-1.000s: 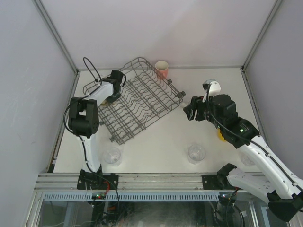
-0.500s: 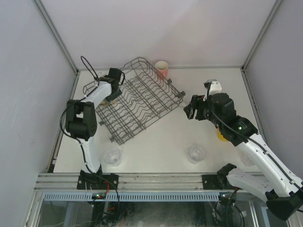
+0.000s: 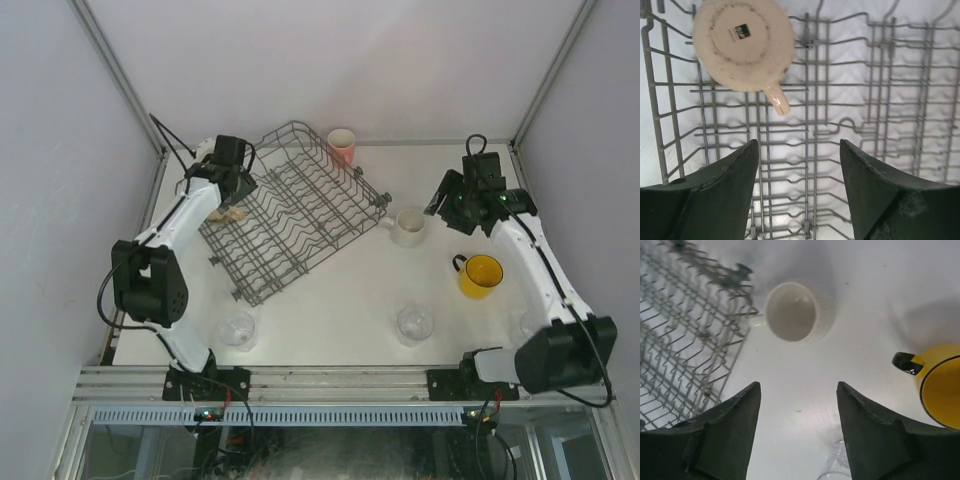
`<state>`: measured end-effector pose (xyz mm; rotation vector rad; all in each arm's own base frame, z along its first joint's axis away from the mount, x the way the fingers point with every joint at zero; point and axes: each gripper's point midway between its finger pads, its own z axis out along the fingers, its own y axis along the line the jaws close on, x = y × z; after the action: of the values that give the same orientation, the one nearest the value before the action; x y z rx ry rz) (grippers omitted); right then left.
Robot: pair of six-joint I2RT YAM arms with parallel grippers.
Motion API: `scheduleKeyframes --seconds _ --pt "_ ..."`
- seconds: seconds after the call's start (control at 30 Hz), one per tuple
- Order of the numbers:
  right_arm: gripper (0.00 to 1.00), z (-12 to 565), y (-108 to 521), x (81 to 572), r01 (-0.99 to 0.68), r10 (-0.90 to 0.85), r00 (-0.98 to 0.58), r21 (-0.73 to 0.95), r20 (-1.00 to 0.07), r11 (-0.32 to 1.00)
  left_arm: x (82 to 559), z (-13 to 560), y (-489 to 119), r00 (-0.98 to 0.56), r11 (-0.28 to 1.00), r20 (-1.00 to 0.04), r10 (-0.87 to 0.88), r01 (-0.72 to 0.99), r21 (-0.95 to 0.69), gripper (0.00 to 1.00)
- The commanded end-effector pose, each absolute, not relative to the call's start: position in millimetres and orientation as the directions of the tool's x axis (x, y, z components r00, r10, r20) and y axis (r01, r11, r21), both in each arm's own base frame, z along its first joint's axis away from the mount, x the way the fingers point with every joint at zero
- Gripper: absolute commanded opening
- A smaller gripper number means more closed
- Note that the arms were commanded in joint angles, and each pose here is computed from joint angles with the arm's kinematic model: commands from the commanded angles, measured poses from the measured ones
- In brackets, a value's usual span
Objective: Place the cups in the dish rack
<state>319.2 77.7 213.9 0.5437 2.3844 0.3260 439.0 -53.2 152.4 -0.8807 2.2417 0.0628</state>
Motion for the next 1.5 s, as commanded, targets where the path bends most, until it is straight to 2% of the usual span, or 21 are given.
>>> scheduleKeyframes --seconds 0.0,0.2,0.4,0.9,1.07,1.2,1.27,1.37,1.47 --pt "0.61 181.8 72.2 325.4 0.411 0.549 -0.743 0.387 -0.383 0.826 428.2 205.4 -84.5 -0.539 0.841 -0.660 -0.523 -0.451 -0.298 0.69" --pt "0.56 150.8 79.5 345.3 0.445 0.571 -0.763 0.393 -0.305 0.805 414.0 244.8 -126.8 -0.606 0.872 -0.637 -0.477 -0.236 -0.428 0.68" --pt "0.55 130.9 85.9 360.6 0.451 0.561 -0.776 0.367 -0.289 0.813 400.6 273.7 -158.1 -0.663 0.855 -0.622 -0.416 -0.053 -0.516 0.68" --pt "0.48 86.3 83.1 390.1 0.484 0.563 -0.781 0.308 -0.270 0.819 368.8 286.0 -174.7 -0.724 0.836 -0.595 -0.349 0.047 -0.547 0.68" --pt "0.32 76.7 84.0 394.1 0.480 0.550 -0.793 0.288 -0.262 0.829 367.0 292.1 -180.3 -0.739 0.825 -0.583 -0.338 0.066 -0.562 0.68" --pt "0.28 72.4 81.7 393.5 0.471 0.537 -0.802 0.274 -0.262 0.838 366.4 299.1 -190.0 -0.757 0.801 -0.565 -0.327 0.095 -0.591 0.68" --pt "0.20 70.8 81.1 393.1 0.462 0.526 -0.809 0.268 -0.264 0.845 366.7 300.4 -196.8 -0.772 0.784 -0.551 -0.317 0.114 -0.610 0.68" --pt "0.02 70.1 79.6 392.4 0.444 0.506 -0.819 0.258 -0.271 0.858 364.9 303.3 -206.2 -0.793 0.756 -0.529 -0.301 0.140 -0.640 0.68" --pt "0.00 74.8 78.6 389.8 0.412 0.474 -0.834 0.252 -0.282 0.875 361.6 304.4 -211.7 -0.806 0.740 -0.515 -0.292 0.151 -0.656 0.68"
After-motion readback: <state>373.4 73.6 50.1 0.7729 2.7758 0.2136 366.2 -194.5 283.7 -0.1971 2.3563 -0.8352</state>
